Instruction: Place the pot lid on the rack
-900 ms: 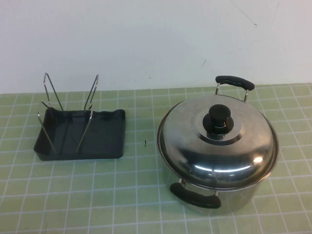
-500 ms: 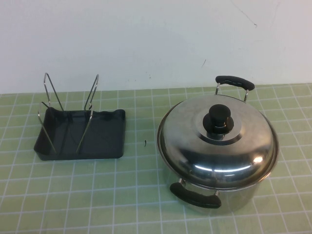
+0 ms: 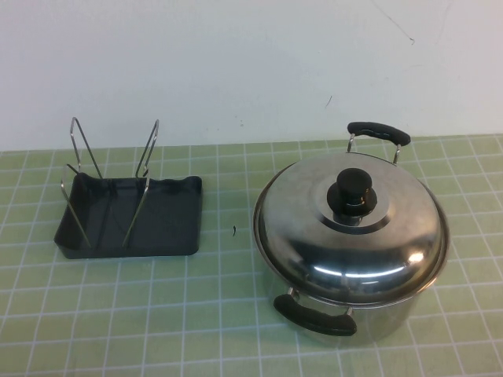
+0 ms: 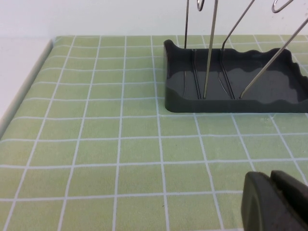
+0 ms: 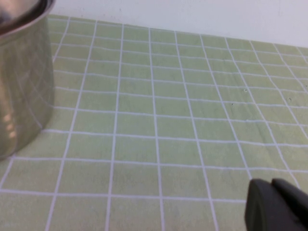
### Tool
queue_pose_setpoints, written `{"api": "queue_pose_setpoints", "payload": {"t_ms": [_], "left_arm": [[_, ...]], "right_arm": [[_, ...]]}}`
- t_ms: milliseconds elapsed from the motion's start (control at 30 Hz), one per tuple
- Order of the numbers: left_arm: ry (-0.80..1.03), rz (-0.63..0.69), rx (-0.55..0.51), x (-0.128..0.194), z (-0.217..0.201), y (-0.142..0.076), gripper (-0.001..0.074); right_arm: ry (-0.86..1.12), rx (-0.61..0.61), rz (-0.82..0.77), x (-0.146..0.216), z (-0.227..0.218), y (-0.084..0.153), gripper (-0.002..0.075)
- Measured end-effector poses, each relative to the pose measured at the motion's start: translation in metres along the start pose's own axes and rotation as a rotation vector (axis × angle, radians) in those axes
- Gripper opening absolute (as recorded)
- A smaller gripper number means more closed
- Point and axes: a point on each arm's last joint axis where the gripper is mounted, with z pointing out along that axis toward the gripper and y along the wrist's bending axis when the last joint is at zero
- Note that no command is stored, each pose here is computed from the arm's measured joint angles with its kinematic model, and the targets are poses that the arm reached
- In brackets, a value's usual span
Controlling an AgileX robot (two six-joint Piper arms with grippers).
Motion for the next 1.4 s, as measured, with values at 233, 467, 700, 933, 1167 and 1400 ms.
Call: {"api": "queue_pose_setpoints", "payload": {"t_ms": [233, 467, 700, 933, 1167, 1400], "left_arm": [[0.0, 0.0, 0.0, 0.0, 0.0, 0.0, -0.0001], [-0.094, 0.002, -0.002, -0.008, 0.0, 0.0, -0.0001], [-0.542, 0.002, -0.007, -0.046, -0.013, 0.001, -0.0001], [-0.817, 0.002, -0.011, -0.066, -0.028, 0.001, -0.0001], [-0.801, -0.057, 0.009, -0.065, -0.027, 0.001, -0.0002], [-0.669, -0.063, 0.024, -0.088, -0.035, -0.003, -0.0002]], "right_arm": [[-0.001, 0.0, 0.0, 0.0, 0.0, 0.0, -0.0001], [-0.043, 0.022, -0.057, -0.003, 0.001, -0.002, -0.0001], [-0.544, -0.011, -0.086, -0.045, -0.012, 0.003, -0.0001], [-0.92, 0.003, -0.104, -0.071, -0.035, 0.004, -0.0001], [-0.826, 0.012, 0.011, -0.071, -0.032, -0.002, -0.0001], [-0.635, 0.039, -0.086, -0.105, -0.046, -0.009, -0.0001]]}}
